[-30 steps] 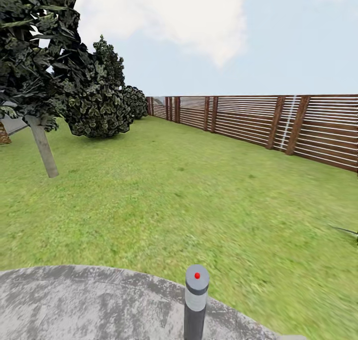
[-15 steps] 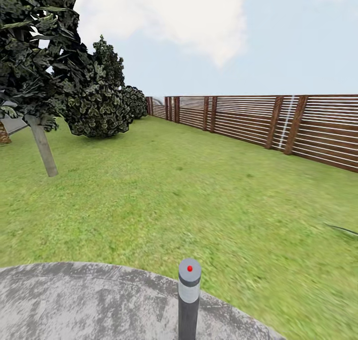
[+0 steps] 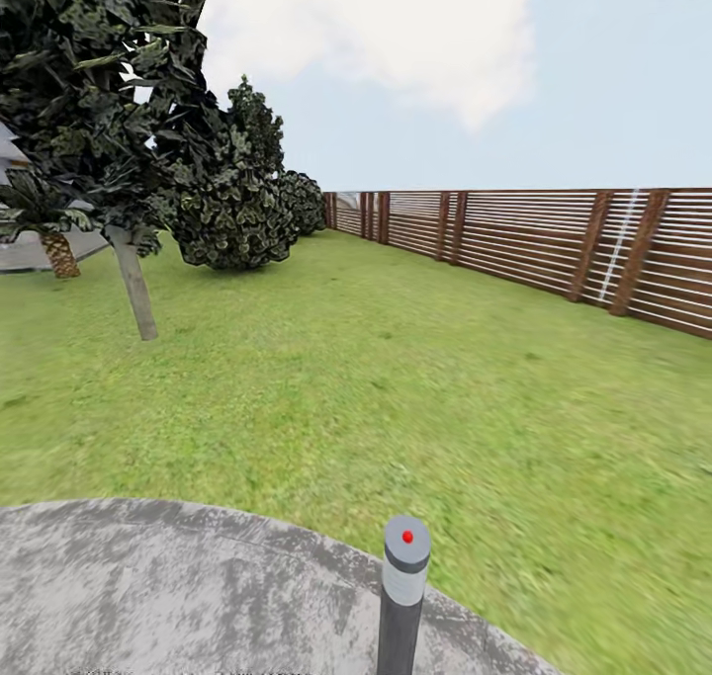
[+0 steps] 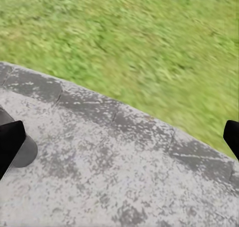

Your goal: In the garden, pick up the pesticide atomizer on the floor and spray pesticide onto both trees until each tree trunk is fully covered.

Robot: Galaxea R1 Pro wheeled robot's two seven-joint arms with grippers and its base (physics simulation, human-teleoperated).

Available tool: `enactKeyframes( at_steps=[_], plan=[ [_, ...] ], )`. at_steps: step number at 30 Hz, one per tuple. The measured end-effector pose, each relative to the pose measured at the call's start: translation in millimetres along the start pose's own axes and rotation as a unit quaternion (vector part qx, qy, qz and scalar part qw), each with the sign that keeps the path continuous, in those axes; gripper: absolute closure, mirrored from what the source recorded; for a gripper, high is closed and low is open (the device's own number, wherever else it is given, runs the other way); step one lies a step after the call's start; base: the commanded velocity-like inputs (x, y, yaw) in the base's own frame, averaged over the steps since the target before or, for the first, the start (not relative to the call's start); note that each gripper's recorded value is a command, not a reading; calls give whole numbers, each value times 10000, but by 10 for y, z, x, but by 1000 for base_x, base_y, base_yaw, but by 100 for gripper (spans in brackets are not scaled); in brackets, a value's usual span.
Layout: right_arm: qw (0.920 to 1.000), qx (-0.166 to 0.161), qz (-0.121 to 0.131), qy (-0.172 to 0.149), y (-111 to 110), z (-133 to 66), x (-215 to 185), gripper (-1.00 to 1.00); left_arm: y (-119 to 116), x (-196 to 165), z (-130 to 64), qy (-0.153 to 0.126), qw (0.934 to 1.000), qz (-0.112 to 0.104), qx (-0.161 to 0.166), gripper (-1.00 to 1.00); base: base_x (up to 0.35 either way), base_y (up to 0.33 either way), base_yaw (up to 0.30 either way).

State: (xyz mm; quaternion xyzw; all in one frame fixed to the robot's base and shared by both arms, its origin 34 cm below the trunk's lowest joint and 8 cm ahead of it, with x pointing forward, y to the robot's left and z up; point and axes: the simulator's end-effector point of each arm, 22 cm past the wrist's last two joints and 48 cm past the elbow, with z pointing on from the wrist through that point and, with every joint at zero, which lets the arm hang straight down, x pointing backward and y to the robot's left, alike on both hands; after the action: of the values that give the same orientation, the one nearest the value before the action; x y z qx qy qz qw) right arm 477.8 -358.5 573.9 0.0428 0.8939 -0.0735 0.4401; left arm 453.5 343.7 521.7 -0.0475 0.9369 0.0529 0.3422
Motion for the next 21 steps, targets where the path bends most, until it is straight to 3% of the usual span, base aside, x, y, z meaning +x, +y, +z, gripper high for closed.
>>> enactKeyframes(
  at_steps=[7,21],
  plan=[
    [10000,-28,23,13,54,0,11,-100,-1,1,3,0,10000,4,1,-100,-242,-49,272],
    [10000,-47,33,26,89,-5,26,-100,-1,8,2,7,10000,5,2,-100,-309,-169,272]
  ],
)
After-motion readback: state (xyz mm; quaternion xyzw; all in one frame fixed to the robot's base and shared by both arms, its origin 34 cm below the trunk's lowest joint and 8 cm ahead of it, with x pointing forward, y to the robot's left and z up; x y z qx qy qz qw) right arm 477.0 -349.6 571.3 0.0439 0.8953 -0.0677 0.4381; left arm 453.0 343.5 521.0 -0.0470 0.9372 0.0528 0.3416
